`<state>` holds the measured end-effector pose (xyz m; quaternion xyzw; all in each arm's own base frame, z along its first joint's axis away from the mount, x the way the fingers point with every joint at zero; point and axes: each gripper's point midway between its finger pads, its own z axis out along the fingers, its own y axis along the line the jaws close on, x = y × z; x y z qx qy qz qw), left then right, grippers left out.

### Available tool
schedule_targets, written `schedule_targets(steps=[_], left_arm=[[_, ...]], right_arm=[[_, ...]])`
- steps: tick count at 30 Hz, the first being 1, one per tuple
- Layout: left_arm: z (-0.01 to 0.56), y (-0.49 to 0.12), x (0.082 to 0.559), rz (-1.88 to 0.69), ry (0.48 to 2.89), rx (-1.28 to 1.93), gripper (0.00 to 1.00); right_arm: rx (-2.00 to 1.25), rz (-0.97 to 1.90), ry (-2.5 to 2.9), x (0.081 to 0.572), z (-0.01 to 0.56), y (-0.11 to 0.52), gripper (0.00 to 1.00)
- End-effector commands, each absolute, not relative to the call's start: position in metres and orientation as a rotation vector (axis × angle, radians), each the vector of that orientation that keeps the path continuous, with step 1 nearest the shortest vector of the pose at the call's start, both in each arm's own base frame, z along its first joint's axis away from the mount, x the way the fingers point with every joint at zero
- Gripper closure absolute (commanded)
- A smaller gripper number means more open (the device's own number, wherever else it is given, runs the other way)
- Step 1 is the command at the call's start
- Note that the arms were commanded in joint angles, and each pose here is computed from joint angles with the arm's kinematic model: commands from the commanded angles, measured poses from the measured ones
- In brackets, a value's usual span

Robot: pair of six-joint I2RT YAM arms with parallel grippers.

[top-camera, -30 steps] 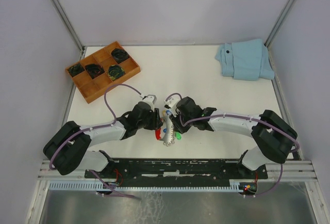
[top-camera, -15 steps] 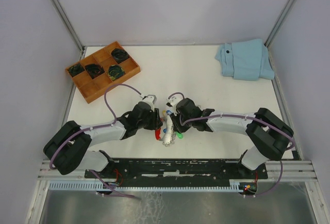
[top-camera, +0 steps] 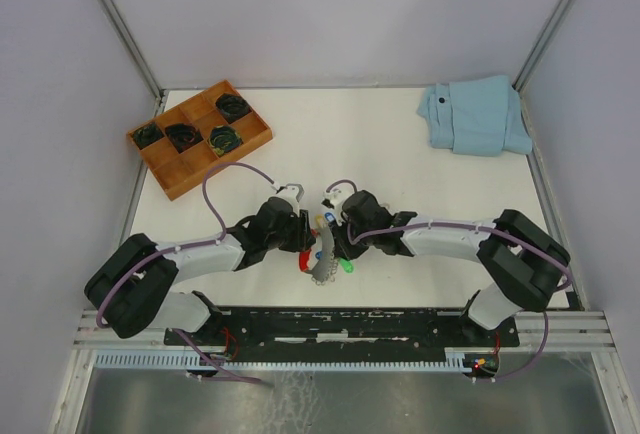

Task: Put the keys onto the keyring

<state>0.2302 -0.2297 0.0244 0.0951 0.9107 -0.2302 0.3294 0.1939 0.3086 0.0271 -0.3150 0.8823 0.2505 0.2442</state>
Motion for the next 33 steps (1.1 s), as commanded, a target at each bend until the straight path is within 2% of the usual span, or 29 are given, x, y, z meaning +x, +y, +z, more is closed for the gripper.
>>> schedule_targets(steps=[1,8,14,21,28,33], left_arm=[[0.024,-0.229,0.233,-0.579,2.377,0.269,0.51],[0.040,-0.233,0.233,-0.632,2.305,0.305,0.50],[0.064,-0.249,0.215,-0.816,2.191,0.424,0.46],[0.074,-0.269,0.190,-1.010,2.123,0.542,0.43],[0.063,-0.273,0.189,-1.036,2.168,0.513,0.60],[0.049,-0.268,0.190,-0.997,2.223,0.482,0.61]], right_arm=[[-0.868,0.755,2.314,0.196,0.054,0.317,0.74],[-0.884,0.599,2.276,0.203,0.069,0.291,0.66],[-0.874,0.511,2.224,0.208,0.076,0.272,0.59],[-0.881,0.584,2.219,0.202,0.072,0.279,0.57],[-0.785,0.798,2.263,0.194,0.064,0.311,0.62],[-0.728,0.811,2.281,0.200,0.058,0.320,0.65]])
